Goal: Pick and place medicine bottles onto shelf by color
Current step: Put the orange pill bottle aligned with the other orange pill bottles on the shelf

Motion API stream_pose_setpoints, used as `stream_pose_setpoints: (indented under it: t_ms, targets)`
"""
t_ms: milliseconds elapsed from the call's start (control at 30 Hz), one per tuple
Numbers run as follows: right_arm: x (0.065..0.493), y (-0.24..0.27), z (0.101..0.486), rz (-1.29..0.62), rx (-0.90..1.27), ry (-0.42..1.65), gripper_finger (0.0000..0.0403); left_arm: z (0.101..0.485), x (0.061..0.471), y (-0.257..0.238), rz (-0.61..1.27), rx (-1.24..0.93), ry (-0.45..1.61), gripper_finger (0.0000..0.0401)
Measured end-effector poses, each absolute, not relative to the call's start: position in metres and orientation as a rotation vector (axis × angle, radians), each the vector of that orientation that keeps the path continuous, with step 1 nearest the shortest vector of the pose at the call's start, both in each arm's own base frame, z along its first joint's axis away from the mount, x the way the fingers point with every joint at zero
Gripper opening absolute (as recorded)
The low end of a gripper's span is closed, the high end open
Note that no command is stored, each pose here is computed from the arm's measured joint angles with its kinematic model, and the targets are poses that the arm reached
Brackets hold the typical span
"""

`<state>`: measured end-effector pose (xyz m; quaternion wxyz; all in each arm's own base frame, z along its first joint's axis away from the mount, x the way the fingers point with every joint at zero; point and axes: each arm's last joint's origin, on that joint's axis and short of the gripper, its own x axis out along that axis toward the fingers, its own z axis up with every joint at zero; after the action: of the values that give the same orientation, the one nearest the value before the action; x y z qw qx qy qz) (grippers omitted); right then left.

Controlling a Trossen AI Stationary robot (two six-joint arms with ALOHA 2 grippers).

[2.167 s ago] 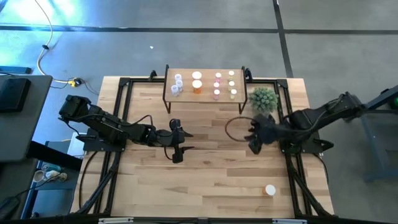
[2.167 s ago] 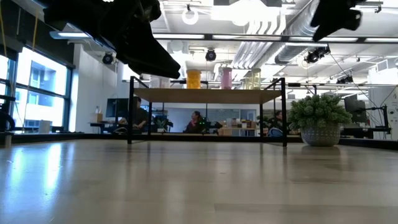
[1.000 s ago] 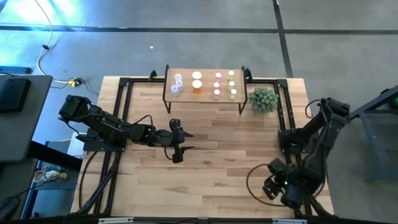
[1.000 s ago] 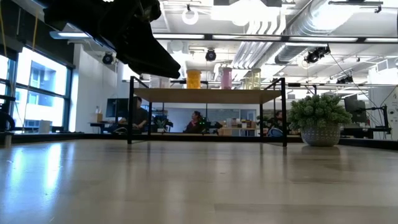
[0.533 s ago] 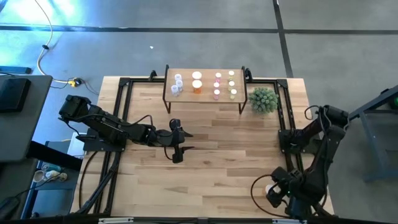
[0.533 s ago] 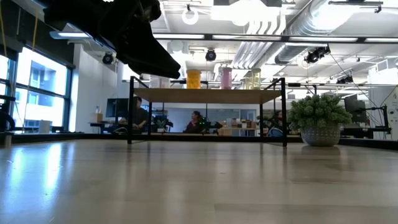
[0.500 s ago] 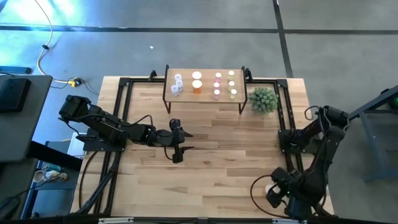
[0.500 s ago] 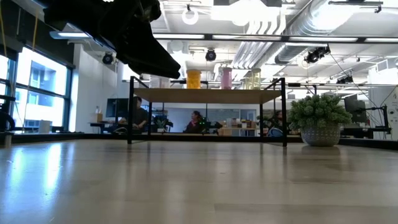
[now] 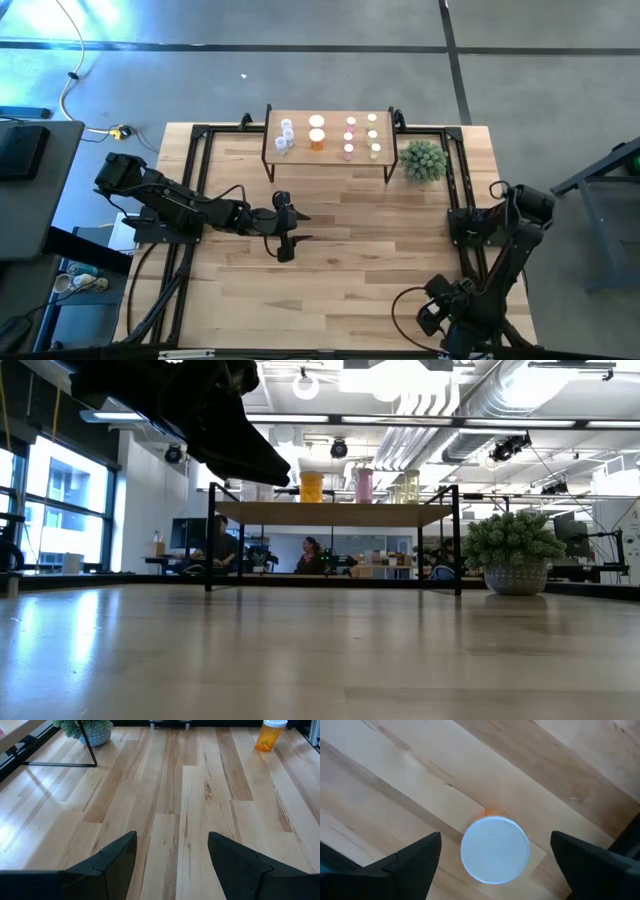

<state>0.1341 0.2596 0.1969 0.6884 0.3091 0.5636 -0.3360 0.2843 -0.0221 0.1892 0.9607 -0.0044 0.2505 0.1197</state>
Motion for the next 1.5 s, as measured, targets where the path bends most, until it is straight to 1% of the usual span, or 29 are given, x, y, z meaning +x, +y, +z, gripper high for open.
stream_pose_setpoints:
  t_ms: [100, 200, 367, 600, 1000, 1300, 1500]
  targets:
    - [0.139, 0.260, 0.192, -0.770, 0.702, 1.300, 0.0360, 0.189, 0.284, -0.022, 0.243, -0.009, 0.507, 0.0234]
    - [0.141, 0.260, 0.190, -0.784, 0.716, 1.336, 0.0346, 0.189, 0.284, -0.022, 0.243, -0.009, 0.507, 0.0235]
    - [0.145, 0.258, 0.190, -0.795, 0.729, 1.335, 0.0313, 0.189, 0.284, -0.022, 0.242, -0.009, 0.507, 0.0235]
    - [0.148, 0.255, 0.185, -0.820, 0.755, 1.399, 0.0277, 0.189, 0.284, -0.022, 0.243, -0.009, 0.507, 0.0235]
    - [0.155, 0.251, 0.185, -0.837, 0.779, 1.393, 0.0199, 0.189, 0.284, -0.022, 0.243, -0.009, 0.507, 0.0235]
    - [0.160, 0.249, 0.186, -0.832, 0.790, 1.415, 0.0196, 0.189, 0.284, -0.022, 0.243, -0.009, 0.507, 0.0235]
    - [0.179, 0.245, 0.195, -0.770, 0.802, 1.403, 0.0196, 0.189, 0.284, -0.022, 0.243, -0.009, 0.507, 0.0235]
